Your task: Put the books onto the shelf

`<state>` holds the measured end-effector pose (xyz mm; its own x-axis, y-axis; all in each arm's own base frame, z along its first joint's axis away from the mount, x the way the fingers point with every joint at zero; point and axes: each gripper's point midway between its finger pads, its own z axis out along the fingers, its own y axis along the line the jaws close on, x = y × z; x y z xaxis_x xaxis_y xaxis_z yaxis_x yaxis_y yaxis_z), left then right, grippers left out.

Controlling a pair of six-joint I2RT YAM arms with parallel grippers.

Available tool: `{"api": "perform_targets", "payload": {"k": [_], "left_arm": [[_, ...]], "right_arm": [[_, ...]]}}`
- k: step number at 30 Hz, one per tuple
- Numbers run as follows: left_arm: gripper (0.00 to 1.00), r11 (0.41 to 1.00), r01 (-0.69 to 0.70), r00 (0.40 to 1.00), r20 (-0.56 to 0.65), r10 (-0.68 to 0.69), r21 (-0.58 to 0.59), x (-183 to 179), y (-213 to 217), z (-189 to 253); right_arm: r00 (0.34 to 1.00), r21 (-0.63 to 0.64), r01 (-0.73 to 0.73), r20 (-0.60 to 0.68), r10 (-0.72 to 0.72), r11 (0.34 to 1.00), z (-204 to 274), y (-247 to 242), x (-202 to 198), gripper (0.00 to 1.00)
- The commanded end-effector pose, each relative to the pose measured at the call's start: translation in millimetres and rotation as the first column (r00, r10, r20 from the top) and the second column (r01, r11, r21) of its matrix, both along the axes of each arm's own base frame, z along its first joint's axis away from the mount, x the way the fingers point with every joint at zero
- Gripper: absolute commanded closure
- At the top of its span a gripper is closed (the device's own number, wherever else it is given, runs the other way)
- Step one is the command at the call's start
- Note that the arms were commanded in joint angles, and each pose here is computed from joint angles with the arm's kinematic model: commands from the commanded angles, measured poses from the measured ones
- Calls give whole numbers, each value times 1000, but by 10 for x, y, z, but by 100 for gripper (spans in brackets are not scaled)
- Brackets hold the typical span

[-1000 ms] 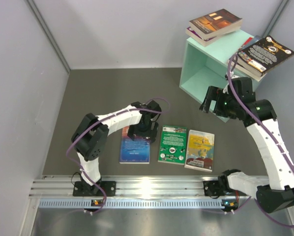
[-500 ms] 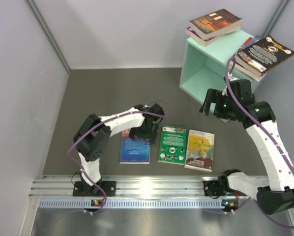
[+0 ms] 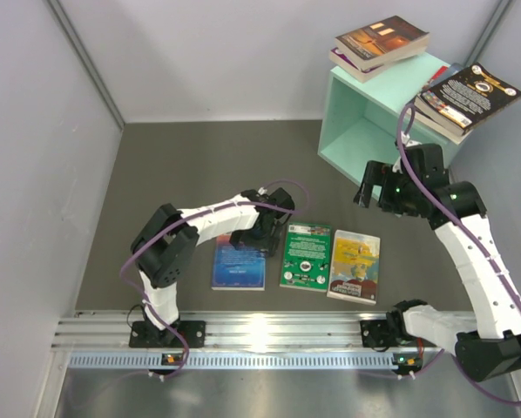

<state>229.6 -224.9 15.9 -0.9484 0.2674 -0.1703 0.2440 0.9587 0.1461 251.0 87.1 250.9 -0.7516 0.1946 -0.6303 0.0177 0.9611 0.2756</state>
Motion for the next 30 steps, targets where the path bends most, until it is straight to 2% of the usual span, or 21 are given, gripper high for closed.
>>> {"api": "perform_targets", "payload": {"k": [1,2,6,7,9,12,17,21,23,25,30], "left_arm": [[13,999,-33,935,-351,43,33,-815,206,-1218],[15,999,-31,933,-356,41,34,-834,215,-1235],[56,999,-18,924,-380,30,36,-893,254,-1310],[75,999,-11,923,-384,23,31,-902,256,-1318],[100,1000,-8,926,-378,18,27,-880,241,-1304],[100,1000,14,930,-367,-12,3,-857,220,-1174],[100,992,41,936,-343,-79,-116,-785,32,-695],[100,971,80,956,-260,-139,-225,-588,-181,-232],[100,969,93,964,-224,-146,-230,-477,-238,-89],[100,978,96,968,-209,-136,-187,-421,-177,-7],[100,973,98,987,-104,-122,-211,-198,-294,331]], "right_arm": [[998,-5,-13,64,13,1000,105,9,34,0],[998,-5,-13,64,13,1000,101,7,28,0],[998,-9,-11,61,12,1000,76,-3,21,0],[998,-10,-14,59,14,1000,70,0,19,0],[998,-11,-15,61,16,1000,68,-1,15,0],[998,-13,-19,62,20,1000,64,-3,7,0],[998,-4,-26,64,26,1000,58,18,8,0],[997,20,-37,75,35,999,79,74,57,0],[996,28,-45,77,42,999,91,99,79,0],[996,30,-49,78,47,998,102,113,102,0],[994,24,-59,99,56,998,187,120,143,0]]}}
